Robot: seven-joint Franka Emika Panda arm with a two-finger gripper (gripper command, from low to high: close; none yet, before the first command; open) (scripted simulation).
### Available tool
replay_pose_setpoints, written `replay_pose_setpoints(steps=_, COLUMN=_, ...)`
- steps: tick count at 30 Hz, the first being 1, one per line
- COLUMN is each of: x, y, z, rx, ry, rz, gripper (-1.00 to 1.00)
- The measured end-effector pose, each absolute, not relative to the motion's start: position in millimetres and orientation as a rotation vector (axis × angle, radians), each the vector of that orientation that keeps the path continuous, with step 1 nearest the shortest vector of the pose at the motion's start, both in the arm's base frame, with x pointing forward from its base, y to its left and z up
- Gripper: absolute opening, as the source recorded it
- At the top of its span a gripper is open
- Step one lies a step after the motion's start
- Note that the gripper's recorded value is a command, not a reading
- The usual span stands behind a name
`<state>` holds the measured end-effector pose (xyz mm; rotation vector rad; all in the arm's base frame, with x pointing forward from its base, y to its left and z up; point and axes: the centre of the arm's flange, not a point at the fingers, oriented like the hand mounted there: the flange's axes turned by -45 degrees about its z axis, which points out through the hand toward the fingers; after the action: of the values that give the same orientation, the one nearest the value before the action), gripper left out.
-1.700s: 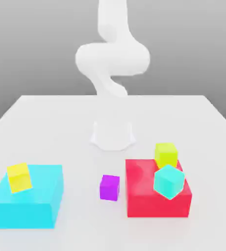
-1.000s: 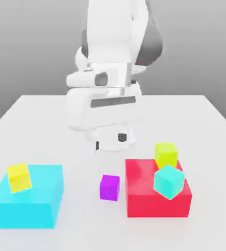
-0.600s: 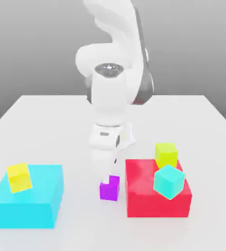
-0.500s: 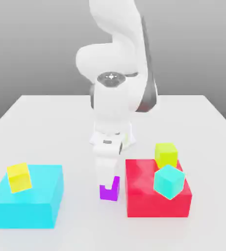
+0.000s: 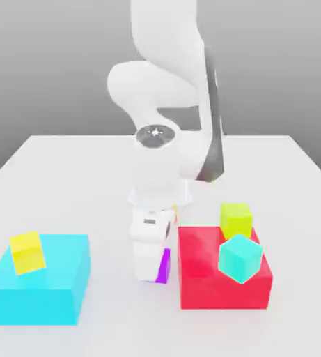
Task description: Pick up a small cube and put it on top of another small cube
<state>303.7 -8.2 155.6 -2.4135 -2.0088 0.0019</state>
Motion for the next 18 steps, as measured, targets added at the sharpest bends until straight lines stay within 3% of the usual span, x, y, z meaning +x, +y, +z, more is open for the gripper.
replay_pose_setpoints(steps=5, x=302.1, y=-8.3, z=190.3, rx=-2.415, ry=-2.006, rz=0.0, gripper=-1.0)
replay_pose_setpoints(steps=10, x=349.8, y=20.7, z=251.9, rx=-2.463, ry=-1.974, rz=-0.174, gripper=-1.0)
replay_pose_setpoints(steps=18, x=320.1, y=105.9, z=306.6, rx=-2.183, ry=-2.233, rz=-0.136, gripper=-1.0)
